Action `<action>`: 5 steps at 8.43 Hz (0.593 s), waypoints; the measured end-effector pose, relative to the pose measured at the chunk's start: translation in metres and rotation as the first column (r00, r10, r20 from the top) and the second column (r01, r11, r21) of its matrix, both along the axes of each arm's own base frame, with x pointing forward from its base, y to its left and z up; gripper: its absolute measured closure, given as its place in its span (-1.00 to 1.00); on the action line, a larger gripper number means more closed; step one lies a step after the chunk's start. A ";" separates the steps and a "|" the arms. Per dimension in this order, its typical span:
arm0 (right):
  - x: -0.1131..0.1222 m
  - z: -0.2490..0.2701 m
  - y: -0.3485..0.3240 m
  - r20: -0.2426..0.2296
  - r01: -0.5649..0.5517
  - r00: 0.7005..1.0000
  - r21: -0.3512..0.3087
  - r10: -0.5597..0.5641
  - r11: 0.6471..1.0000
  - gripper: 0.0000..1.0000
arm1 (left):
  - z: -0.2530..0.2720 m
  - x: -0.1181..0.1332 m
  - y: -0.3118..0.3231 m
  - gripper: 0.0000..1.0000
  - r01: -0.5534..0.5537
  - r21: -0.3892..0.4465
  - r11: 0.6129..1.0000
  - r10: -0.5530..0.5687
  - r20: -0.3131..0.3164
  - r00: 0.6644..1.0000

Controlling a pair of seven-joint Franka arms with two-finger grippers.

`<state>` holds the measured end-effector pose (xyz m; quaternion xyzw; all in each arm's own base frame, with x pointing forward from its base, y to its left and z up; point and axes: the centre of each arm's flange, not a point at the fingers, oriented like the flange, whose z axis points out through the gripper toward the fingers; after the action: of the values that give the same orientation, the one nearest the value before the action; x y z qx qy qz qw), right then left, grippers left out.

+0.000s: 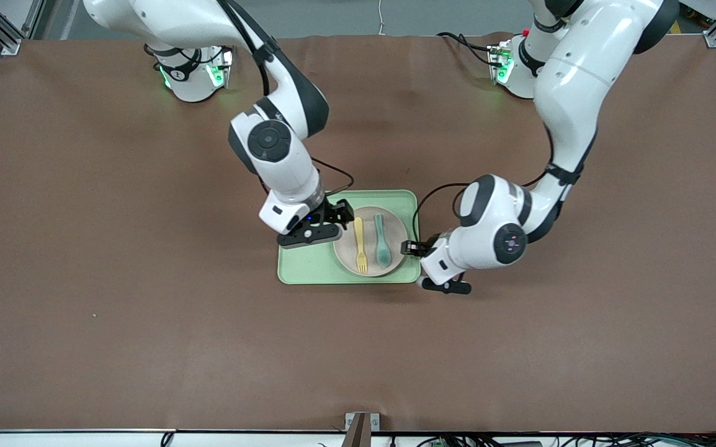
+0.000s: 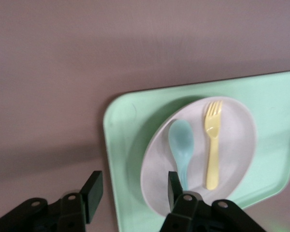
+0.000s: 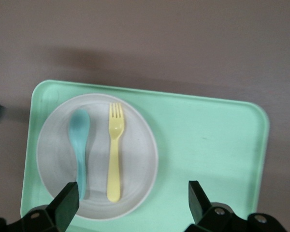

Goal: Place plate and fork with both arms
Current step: 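Release the plate with the left gripper while the right gripper reaches the fork, then withdraw the left gripper while the right gripper lowers onto the yellow fork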

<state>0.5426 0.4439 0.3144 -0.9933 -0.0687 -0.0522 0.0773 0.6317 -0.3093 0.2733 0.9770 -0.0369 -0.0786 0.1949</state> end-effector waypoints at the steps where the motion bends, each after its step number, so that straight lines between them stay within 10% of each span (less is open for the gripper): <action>1: -0.008 -0.023 0.014 0.008 -0.014 1.000 -0.002 0.014 1.000 -0.98 | 0.044 0.012 0.028 -0.28 -0.032 -0.001 0.999 0.032 0.048 0.998; 5: -0.015 -0.067 0.034 0.030 -0.052 0.998 -0.014 0.052 0.999 -0.81 | 0.187 0.029 0.156 -0.84 -0.223 0.076 0.972 0.196 0.264 0.944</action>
<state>0.5273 0.4780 0.2470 -0.9907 -0.0961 -0.0649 0.0711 0.6606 -0.1531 0.4604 0.9862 0.0469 0.0670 0.1441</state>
